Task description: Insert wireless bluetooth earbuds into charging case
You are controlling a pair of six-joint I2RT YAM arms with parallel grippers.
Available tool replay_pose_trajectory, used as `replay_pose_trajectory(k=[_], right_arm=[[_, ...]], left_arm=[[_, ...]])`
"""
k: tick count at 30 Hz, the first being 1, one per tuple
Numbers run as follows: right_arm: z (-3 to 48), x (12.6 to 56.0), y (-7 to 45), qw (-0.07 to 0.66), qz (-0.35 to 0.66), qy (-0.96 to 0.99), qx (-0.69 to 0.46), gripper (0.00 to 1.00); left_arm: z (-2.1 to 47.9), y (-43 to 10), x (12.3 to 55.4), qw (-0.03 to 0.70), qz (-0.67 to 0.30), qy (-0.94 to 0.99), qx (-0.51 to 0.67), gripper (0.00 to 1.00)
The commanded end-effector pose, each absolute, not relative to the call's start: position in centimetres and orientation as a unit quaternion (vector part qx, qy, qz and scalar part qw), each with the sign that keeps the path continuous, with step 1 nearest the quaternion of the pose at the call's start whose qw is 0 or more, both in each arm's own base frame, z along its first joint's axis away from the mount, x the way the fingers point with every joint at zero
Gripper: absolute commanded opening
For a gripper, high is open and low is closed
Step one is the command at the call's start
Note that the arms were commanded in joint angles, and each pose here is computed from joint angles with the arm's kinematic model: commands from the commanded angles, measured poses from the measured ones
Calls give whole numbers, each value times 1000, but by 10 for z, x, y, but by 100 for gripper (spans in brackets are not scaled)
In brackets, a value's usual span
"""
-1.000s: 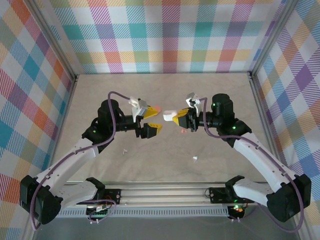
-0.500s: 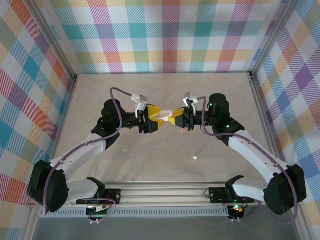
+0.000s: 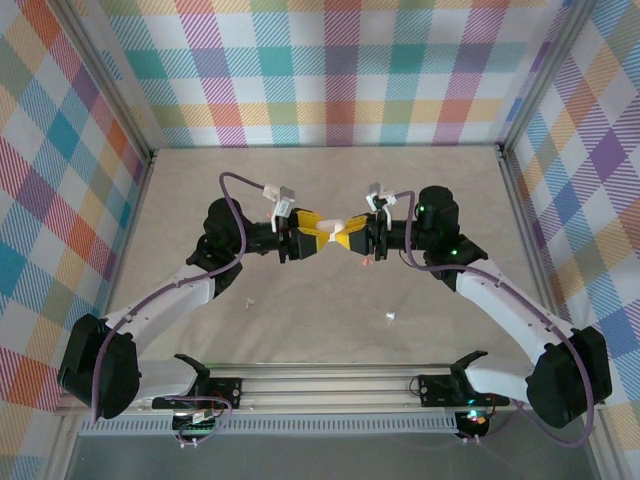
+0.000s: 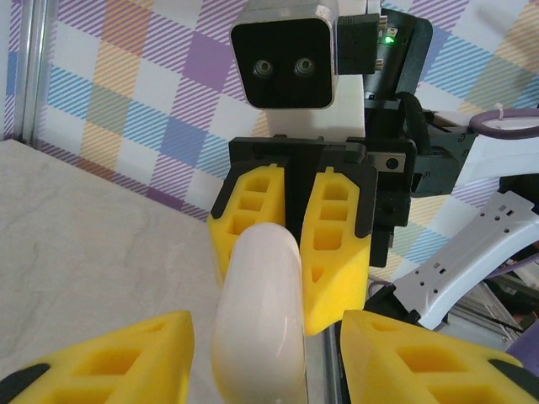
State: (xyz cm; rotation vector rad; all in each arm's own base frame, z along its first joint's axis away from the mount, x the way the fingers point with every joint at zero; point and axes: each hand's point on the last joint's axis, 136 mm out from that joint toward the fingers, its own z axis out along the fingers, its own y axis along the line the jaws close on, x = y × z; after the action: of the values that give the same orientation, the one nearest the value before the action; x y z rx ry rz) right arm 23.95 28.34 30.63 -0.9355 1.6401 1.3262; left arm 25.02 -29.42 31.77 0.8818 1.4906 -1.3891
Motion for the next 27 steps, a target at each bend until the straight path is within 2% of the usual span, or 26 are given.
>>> replay_pose_trajectory(k=[1, 5, 10, 13, 17, 22, 27], right_arm=[[321, 234, 282, 423, 534, 626, -380, 12], [325, 235, 282, 426, 535, 622, -381, 12], [325, 234, 284, 417, 542, 622, -383, 12], [323, 233, 285, 408, 547, 622, -383, 12], [322, 235, 285, 410, 547, 624, -379, 12], [323, 238, 284, 415, 538, 631, -373, 21], [321, 243, 279, 426, 511, 653, -361, 34]], left_arm=[[316, -293, 250, 446, -564, 597, 356, 49], [317, -293, 248, 444, -566, 596, 356, 47], [320, -292, 248, 448, -565, 594, 356, 32], [322, -292, 247, 450, -566, 592, 356, 27], [323, -293, 244, 446, -570, 590, 357, 25], [324, -292, 242, 446, -569, 591, 358, 8], [320, -292, 241, 445, -554, 600, 367, 0]])
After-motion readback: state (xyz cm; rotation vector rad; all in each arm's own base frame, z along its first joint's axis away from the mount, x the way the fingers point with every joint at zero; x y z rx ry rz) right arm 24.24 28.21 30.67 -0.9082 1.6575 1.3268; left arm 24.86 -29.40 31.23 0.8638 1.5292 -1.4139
